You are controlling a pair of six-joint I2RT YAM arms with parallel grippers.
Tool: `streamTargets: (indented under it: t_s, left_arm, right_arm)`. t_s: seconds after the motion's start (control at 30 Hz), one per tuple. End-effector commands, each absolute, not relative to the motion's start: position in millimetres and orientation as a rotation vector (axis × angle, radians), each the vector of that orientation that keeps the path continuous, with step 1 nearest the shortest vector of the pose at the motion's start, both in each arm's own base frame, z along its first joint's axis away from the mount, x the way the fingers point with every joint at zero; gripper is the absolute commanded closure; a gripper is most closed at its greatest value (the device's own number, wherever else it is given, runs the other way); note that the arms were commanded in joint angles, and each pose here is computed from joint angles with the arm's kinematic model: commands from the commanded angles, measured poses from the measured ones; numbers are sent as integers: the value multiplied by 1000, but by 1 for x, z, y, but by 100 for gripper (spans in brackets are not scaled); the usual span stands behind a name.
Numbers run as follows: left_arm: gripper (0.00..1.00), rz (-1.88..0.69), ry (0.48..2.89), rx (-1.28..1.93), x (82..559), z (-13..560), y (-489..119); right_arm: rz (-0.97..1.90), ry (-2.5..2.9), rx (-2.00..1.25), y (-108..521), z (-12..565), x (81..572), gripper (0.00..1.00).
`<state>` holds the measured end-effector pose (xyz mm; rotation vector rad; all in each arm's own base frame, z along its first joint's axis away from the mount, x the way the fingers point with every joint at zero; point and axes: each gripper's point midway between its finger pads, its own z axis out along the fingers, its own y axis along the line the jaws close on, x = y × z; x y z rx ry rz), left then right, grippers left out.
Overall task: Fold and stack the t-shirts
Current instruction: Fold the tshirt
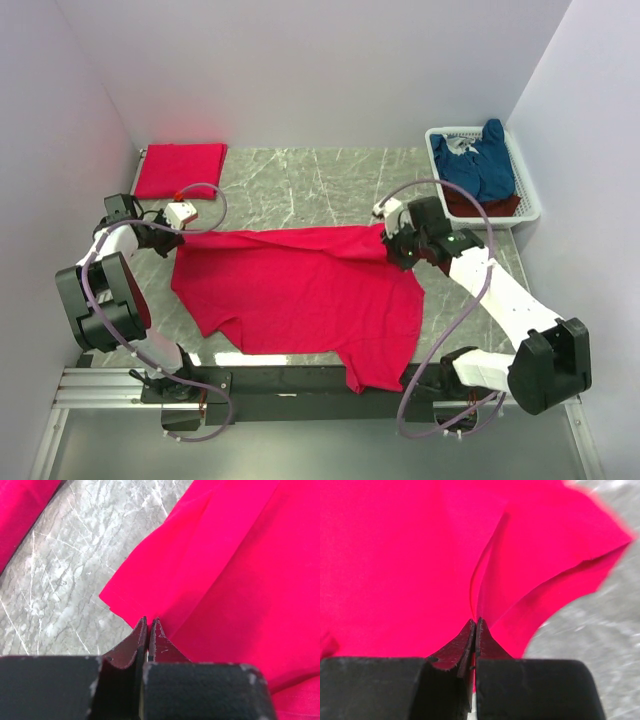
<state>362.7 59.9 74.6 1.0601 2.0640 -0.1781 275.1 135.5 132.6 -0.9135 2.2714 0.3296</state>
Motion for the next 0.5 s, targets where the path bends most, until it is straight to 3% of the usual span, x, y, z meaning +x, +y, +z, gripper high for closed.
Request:
streamTargets:
  t_s: [0.0,0.27,0.47]
  left_arm:
    - [99,-143,2005,1078,370,91,63]
    - [99,-155,2007,1115,368,82,62]
    - [99,-152,1947,1128,365,101,58]
  right_arm:
    - [365,2302,-919,140,128,255,100]
    - [420,2332,-1016,153,107,227,100]
    - [404,2276,-1008,153,128,231,100]
